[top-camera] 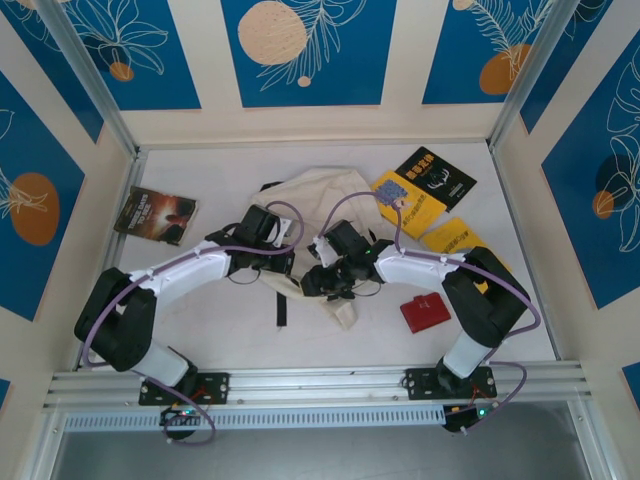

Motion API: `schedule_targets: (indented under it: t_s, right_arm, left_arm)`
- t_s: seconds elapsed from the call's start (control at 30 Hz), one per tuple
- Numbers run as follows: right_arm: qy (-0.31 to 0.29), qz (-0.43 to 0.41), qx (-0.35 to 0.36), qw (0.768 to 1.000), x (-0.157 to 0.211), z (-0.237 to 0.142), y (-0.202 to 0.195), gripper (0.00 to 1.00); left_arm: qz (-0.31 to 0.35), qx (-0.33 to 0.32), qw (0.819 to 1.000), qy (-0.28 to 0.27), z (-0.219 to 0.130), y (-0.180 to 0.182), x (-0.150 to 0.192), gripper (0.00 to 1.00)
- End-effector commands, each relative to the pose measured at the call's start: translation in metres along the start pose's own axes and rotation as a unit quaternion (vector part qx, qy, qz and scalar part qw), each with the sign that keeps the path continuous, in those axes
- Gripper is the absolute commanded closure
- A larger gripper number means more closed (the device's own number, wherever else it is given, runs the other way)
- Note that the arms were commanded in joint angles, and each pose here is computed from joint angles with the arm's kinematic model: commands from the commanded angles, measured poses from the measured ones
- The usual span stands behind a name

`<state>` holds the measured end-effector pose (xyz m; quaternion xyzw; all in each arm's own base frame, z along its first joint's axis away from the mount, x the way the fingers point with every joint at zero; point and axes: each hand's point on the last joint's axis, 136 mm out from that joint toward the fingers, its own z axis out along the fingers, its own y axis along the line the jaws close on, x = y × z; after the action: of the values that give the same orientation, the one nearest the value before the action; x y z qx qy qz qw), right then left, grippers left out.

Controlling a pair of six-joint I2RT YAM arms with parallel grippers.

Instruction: Pack books, pencil case, and school supplies into a backpack

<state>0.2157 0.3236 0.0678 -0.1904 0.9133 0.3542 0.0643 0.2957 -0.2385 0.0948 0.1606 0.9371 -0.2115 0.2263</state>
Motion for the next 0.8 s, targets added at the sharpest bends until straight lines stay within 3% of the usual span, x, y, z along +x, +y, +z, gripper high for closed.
schedule_targets:
  t_s: [0.0, 0.23, 0.47, 0.77]
  right_arm:
    - [0.001, 0.001, 0.022, 1.0, 0.003, 0.002, -0.012, 0.66]
    - [-0.005, 0.05, 0.083, 0.995, 0.004, 0.004, -0.046, 0.77]
    - [-0.001, 0.098, 0.087, 0.991, 0.009, 0.007, -0.062, 0.86]
    - [0.003, 0.11, 0.121, 0.987, 0.017, 0.003, -0.075, 0.87]
  left_arm:
    - [0.007, 0.011, 1.0, -0.028, -0.004, -0.004, -0.021, 1.0]
    - [0.02, 0.009, 0.999, -0.035, -0.007, -0.002, -0.023, 1.0]
    - [0.025, -0.005, 0.999, -0.048, -0.009, 0.008, -0.026, 1.0]
    - [0.024, -0.099, 0.995, -0.008, 0.001, 0.055, -0.015, 1.0]
